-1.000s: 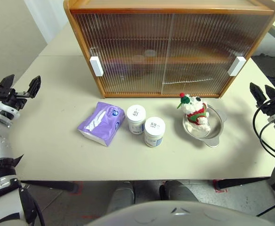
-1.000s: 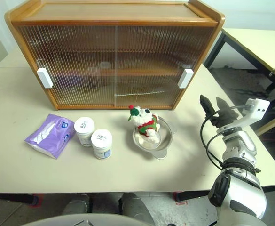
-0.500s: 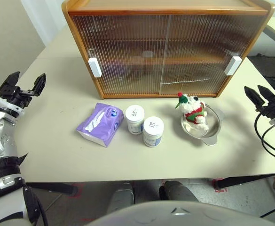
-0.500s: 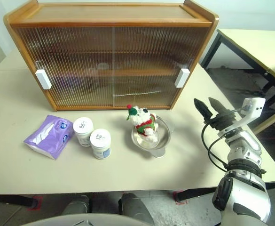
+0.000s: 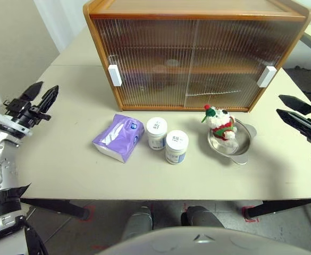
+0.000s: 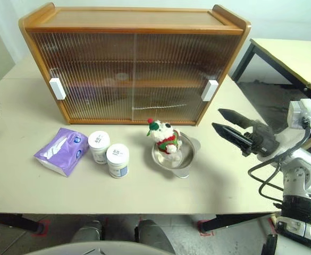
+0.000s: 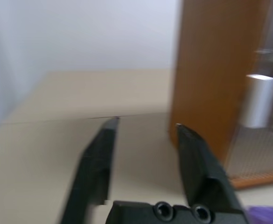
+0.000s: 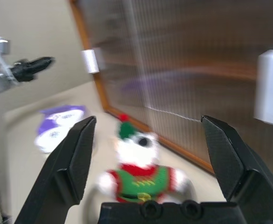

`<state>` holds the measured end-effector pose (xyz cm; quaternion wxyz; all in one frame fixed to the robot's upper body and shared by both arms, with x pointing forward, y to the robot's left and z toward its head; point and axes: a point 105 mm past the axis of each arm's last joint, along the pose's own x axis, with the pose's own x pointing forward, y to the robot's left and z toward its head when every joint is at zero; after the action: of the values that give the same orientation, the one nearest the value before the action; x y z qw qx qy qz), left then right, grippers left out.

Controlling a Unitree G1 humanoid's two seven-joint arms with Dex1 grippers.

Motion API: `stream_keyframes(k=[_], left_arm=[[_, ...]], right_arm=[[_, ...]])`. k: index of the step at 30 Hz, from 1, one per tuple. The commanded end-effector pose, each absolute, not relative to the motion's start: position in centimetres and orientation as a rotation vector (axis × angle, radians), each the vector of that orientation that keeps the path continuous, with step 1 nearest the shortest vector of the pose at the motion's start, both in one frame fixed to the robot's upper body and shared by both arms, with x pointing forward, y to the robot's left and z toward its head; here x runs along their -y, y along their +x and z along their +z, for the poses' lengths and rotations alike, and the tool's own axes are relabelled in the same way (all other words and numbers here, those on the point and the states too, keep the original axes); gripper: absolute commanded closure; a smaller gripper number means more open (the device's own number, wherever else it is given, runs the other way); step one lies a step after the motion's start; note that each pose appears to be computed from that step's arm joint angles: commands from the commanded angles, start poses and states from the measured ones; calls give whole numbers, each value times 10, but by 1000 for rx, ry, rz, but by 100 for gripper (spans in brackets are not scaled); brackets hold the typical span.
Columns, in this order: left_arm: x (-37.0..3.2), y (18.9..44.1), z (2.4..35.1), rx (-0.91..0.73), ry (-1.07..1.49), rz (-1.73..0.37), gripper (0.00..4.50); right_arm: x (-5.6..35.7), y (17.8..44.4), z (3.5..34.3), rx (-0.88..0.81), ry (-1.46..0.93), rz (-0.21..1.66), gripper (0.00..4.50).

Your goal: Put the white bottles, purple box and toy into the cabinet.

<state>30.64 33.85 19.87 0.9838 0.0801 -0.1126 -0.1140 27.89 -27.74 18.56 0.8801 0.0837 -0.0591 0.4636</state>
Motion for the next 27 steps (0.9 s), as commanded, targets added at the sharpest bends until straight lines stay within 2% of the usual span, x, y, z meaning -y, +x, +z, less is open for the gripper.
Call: stream_keyframes(k=[1, 4, 5, 12, 27], left_arm=[[-316, 315, 201, 200, 168, -326, 329], [-305, 323, 200, 192, 163, -356, 439], [-299, 326, 195, 172, 168, -373, 445], [-282, 334, 187, 170, 171, -408, 445], [-253, 359, 184, 188, 144, -491, 445]], right_arm=[[254, 272, 190, 137, 190, 1012, 0], [239, 271, 189, 152, 188, 1010, 0], [235, 270, 190, 169, 195, 1007, 0], [221, 264, 187, 201, 235, 999, 0], [220, 260, 185, 214, 223, 988, 0]])
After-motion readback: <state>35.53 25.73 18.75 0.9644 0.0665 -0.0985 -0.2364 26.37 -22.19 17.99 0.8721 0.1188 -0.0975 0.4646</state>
